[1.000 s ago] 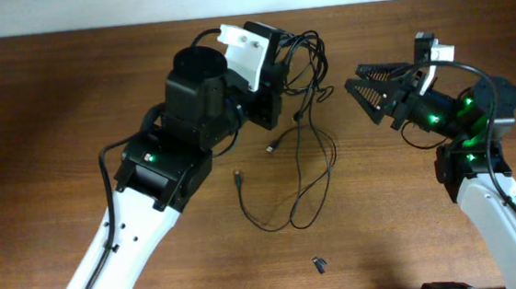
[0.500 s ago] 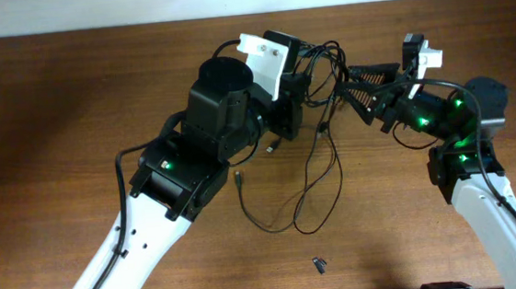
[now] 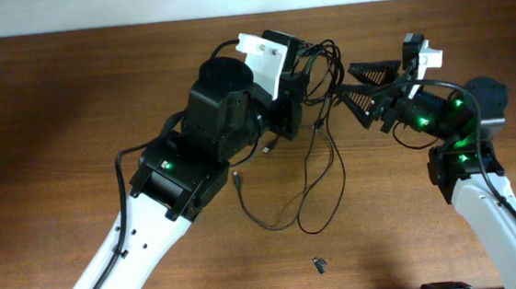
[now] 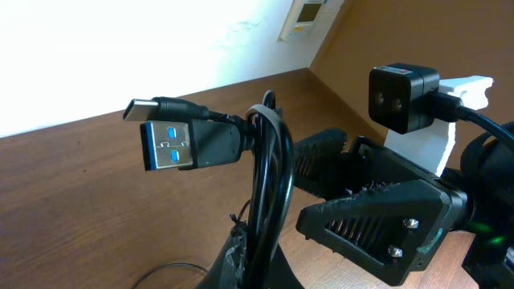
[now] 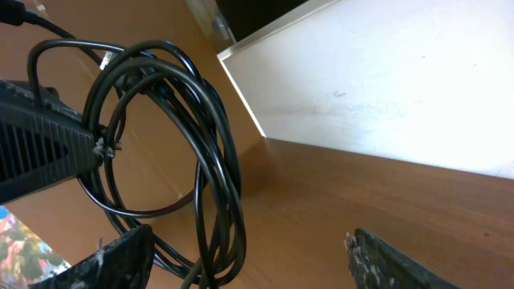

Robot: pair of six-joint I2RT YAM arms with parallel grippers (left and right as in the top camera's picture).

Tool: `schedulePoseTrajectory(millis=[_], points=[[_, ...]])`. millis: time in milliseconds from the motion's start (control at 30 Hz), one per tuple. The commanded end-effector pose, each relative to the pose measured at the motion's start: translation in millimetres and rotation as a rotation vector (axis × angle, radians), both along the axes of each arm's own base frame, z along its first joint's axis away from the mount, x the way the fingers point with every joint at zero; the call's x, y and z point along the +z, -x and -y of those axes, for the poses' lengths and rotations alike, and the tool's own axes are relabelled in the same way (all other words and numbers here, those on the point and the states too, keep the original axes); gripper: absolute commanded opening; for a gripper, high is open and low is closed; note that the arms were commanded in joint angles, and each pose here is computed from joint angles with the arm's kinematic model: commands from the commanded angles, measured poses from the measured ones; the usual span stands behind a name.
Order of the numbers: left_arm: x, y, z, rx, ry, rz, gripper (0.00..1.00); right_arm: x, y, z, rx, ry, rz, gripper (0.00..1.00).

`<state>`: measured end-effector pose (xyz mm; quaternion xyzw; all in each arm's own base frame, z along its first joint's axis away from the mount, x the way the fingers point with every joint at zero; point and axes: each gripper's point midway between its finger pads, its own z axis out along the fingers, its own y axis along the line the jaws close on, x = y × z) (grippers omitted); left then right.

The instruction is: Untangle cables

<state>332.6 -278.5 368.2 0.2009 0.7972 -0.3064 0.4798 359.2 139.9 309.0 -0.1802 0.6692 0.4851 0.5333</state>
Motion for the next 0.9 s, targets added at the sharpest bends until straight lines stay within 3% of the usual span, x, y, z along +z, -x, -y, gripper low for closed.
schedulePoseTrajectory(millis=[0, 33, 100, 133, 167, 233, 267, 300, 333, 600, 867], points=[[6.2, 3.8, 3.9, -0.02, 0.021, 0.0, 0.0, 4.8, 0.4, -1.9, 0.004, 0.005, 0.02, 0.59], [6.1, 6.2, 6.6, -0.03, 0.022, -0.001, 0.0, 4.8, 0.4, -1.9, 0.004, 0.005, 0.02, 0.41], [6.2, 7.1, 7.5, -0.034, 0.022, -0.001, 0.0, 4.8, 0.4, -1.9, 0.004, 0.005, 0.02, 0.32], [6.2, 8.0, 8.3, -0.041, 0.024, -0.003, 0.0, 4.8, 0.4, -1.9, 0.004, 0.005, 0.02, 0.32], [6.3, 8.8, 9.0, -0.047, 0.026, -0.004, 0.0, 4.8, 0.4, -1.9, 0.004, 0.005, 0.02, 0.38], [6.2, 9.7, 9.9, -0.053, 0.028, -0.006, 0.0, 4.8, 0.4, -1.9, 0.004, 0.005, 0.02, 0.37], [6.2, 9.7, 9.9, -0.053, 0.028, -0.006, 0.0, 4.8, 0.4, -1.9, 0.004, 0.005, 0.02, 0.29], [6.3, 9.7, 9.9, -0.053, 0.028, -0.006, 0.0, 4.8, 0.5, -1.9, 0.004, 0.005, 0.02, 0.08], [6.2, 9.6, 9.9, -0.053, 0.028, -0.006, 0.0, 4.8, 0.5, -1.9, 0.004, 0.005, 0.02, 0.04], [5.2, -7.4, -7.1, 0.076, -0.01, 0.024, 0.0, 2.4, 12.9, -9.2, 0.089, 0.01, 0.011, 0.04], [3.4, -36.9, -56.4, 0.447, 0.013, -0.002, 0.0, 0.0, 25.7, -15.2, 0.172, 0.016, 0.003, 0.04]])
